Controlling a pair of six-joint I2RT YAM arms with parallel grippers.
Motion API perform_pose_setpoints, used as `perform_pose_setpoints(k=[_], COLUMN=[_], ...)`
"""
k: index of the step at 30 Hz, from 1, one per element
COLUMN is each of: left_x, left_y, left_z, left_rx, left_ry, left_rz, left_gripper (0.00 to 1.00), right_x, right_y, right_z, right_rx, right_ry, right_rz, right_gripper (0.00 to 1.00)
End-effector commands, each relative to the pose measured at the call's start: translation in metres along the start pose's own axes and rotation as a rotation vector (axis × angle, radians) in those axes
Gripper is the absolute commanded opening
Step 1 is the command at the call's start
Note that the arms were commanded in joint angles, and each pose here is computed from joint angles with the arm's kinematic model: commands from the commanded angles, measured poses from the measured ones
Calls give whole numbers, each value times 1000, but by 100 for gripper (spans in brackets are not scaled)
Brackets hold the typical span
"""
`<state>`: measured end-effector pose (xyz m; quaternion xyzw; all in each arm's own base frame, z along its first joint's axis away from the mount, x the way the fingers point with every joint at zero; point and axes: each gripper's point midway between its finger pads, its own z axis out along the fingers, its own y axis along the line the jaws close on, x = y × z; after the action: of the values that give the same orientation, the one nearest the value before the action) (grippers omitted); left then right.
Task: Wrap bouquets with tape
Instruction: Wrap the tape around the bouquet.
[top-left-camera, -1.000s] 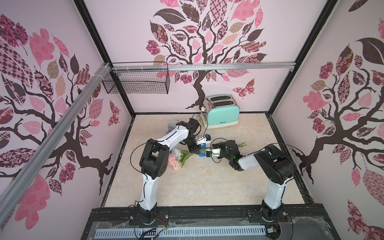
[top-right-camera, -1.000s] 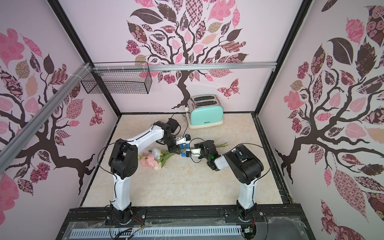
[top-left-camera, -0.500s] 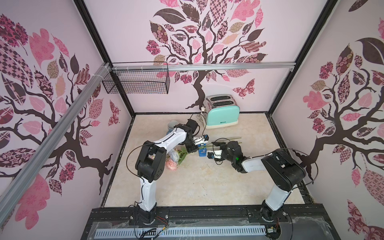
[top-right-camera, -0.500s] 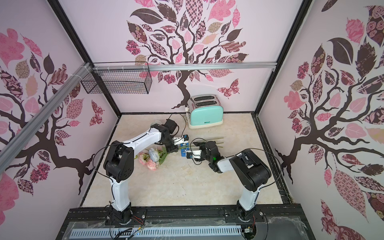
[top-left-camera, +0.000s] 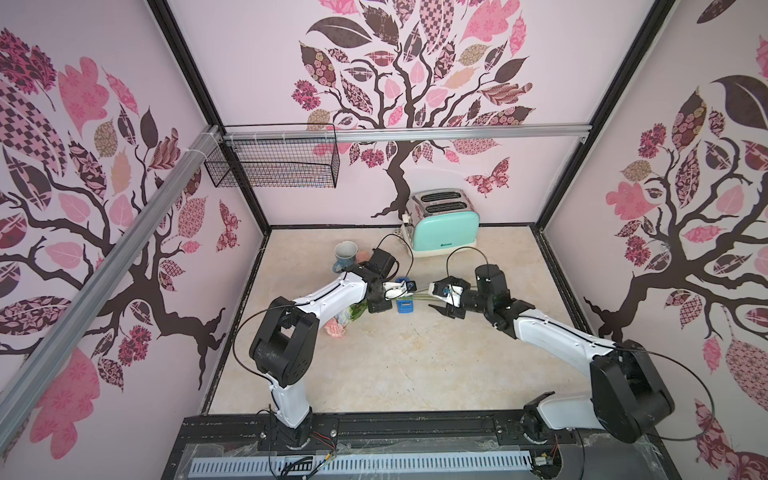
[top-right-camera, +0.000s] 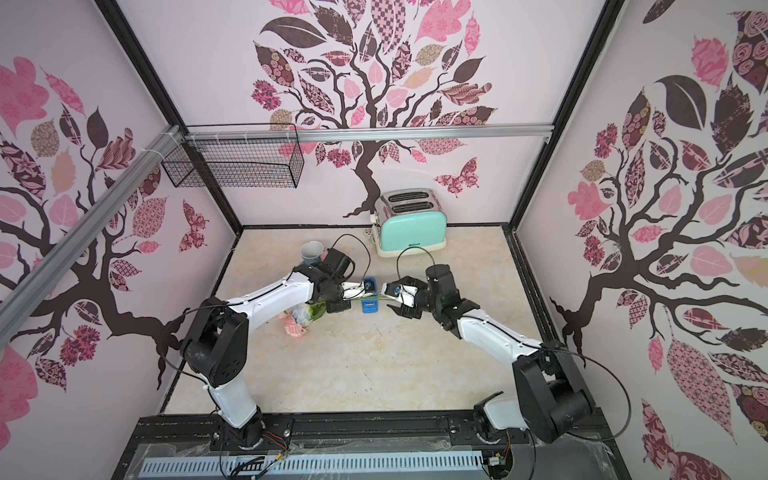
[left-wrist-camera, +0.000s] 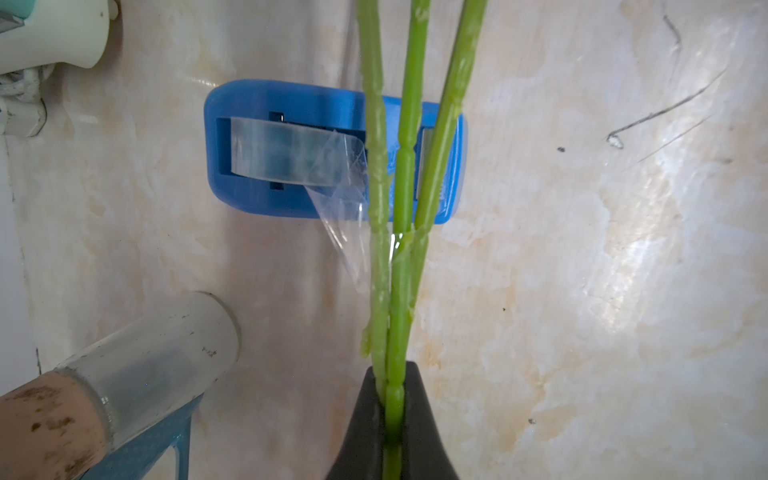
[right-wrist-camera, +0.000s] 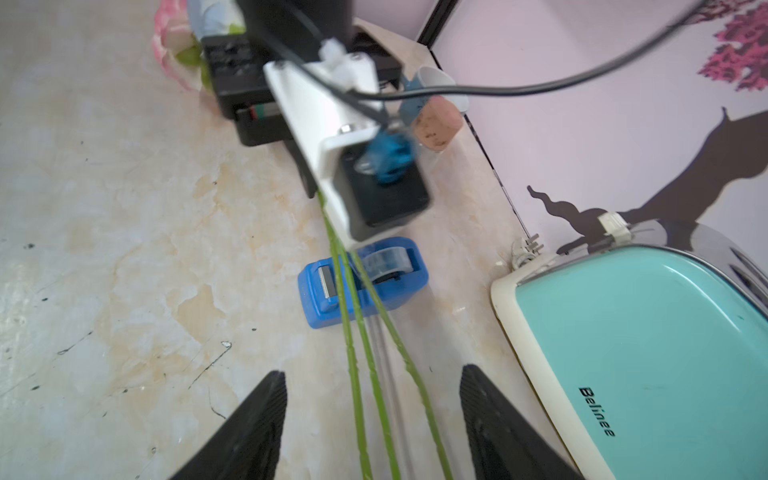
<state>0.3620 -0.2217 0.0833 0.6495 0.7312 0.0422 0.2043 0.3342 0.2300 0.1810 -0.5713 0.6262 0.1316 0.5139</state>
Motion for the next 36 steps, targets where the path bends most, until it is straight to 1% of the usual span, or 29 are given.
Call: perform_pose_setpoints(k=[1,4,5,7,10,14,17,20,23,26,30,33,36], left_x=[-5,-3,-3,-6,-10,-16,-17,-20,-22,-24,-26,-31,-34], left_y=[20,28,29,32,31,25,22,25,28,30,32,35,39], left_z=[-6,-2,-1,-1,-2,-6,-9,-15,-19,-21,-25,-32,-39], left_rx=[-124,-182,-191,-215,-244,-275,-323,-391,-461,-526,-568,-625,-681], left_ry=[-20,20,24,13,2,-36,-43,-65,-63,-62,-71,-97,-118], left_rz=[31,41,44,38,51,78,102,120,149,180,199,205,217], left_gripper=[0,0,0,0,0,0,0,0,0,0,0,0,0], right_x=[-4,9,10,14,20,25,23,18,20,27,27,26,34], right_y=[-2,-6,-12,-20,-23,-35,-39,-36,-25,-17,-9,-3,0], right_z=[-14,-4,0,7,17,31,35,41,50,63,75,85,93], right_rx=[-114,-197,-212,-259,-351,-399,-435,-482,-536,-563,-598,-614,-628], right_ry=[51,166,184,195,253,307,309,297,341,391,406,414,445], right_rz=[203,242,268,311,321,329,318,307,286,281,265,239,242], right_gripper=[67,66,66,65,64,63,63,63,63,63,63,64,64])
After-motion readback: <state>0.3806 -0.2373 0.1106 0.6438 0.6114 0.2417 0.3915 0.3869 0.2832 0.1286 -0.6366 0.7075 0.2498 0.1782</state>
